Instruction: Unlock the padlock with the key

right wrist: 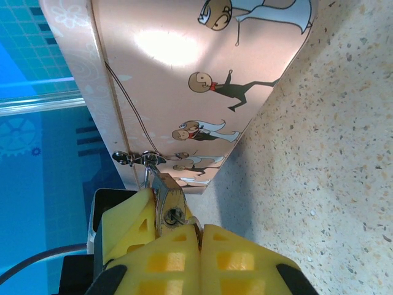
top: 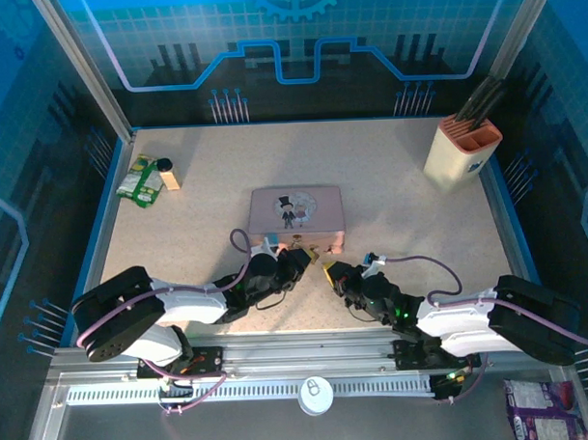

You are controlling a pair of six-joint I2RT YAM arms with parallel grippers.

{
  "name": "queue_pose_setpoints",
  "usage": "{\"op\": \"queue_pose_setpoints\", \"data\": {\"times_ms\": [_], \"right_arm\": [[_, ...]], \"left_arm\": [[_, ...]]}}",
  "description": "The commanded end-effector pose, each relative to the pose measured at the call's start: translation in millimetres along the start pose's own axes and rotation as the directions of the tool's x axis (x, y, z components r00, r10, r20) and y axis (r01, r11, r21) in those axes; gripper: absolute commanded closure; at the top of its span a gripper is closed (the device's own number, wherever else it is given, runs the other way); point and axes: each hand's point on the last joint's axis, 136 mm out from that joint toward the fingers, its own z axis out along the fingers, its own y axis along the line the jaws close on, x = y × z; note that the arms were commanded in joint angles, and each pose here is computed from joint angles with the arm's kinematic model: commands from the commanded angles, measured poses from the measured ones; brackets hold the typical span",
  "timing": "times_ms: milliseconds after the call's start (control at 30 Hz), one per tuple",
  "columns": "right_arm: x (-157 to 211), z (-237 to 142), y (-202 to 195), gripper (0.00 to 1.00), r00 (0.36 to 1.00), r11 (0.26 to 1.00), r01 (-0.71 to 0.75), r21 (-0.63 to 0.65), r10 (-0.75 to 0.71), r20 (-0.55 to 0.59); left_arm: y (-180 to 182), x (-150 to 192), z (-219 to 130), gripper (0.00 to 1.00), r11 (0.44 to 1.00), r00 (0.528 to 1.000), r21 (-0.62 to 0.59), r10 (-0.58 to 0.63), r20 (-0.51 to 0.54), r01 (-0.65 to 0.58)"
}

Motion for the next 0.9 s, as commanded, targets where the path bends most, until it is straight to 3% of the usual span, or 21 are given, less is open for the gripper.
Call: {"op": "queue_pose_setpoints", "data": {"times_ms": [0, 867], "right_arm": [[1, 3, 18, 1.00, 1.000, 0.999, -0.015, -0.048, 0.015, -0.008], [9, 15, 27, 1.00, 0.994, 0.995, -0.048, -0.090, 0.039, -0.099]], "left_arm": [[-47, 18, -5, 1.00, 0.983, 0.997, 0.182, 0.037, -0.060, -0.025], [-44, 27, -5, 1.00, 0.981, 0.991, 0.185, 0.077, -0.106, -0.056]]}}
